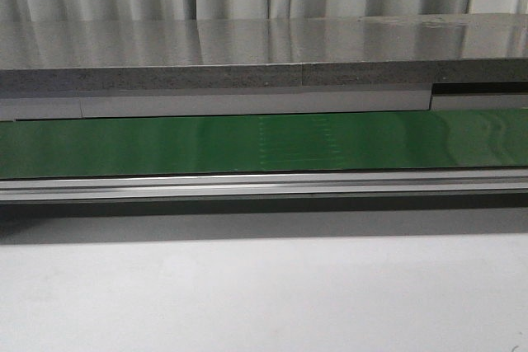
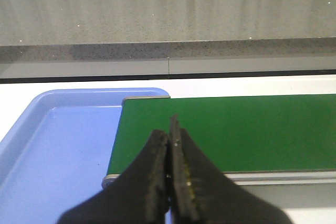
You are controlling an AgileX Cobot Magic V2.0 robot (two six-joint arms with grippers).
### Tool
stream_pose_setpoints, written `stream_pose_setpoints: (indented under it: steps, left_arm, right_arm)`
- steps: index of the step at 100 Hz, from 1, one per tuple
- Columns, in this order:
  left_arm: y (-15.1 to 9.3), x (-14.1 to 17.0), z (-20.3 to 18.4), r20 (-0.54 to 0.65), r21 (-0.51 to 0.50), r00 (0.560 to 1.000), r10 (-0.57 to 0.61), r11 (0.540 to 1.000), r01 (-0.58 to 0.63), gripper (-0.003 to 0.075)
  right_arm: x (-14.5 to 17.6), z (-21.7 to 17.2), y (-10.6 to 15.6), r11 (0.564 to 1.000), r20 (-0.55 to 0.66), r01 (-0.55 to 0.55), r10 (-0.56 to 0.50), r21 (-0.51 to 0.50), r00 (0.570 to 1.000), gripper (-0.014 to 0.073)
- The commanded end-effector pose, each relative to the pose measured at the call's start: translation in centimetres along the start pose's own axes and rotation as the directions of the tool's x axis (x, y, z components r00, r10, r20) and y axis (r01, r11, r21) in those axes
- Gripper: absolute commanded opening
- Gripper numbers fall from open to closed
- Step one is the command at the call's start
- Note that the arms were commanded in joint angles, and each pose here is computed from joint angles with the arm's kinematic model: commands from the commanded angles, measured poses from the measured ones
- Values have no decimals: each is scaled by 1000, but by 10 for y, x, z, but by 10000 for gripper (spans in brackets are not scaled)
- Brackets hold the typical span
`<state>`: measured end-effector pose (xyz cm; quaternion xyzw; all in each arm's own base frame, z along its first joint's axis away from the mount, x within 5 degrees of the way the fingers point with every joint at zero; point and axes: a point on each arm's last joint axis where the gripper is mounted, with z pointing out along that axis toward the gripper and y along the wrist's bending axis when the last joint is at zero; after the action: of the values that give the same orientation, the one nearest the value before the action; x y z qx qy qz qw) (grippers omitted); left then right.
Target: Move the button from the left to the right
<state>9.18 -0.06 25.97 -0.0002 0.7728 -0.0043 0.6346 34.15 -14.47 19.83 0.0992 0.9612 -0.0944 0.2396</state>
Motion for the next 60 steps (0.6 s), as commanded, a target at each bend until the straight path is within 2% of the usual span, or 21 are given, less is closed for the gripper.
stream_pose_setpoints:
  steps: [1, 37, 60]
  left_arm:
    - [0, -17, -2, 108, 1, 994, -16, 1000, 16, -21]
    - [0, -17, -2, 108, 1, 994, -16, 1000, 16, -21]
    - [0, -17, -2, 108, 1, 994, -16, 1000, 16, -21]
  right_arm:
    - [-15, -21, -5, 1000, 103, -2, 0, 19, 995, 507]
    - [-16, -24, -5, 999, 112, -35, 33, 17, 993, 511]
    - [-27, -56, -2, 990, 231, -135, 137, -25, 963, 511]
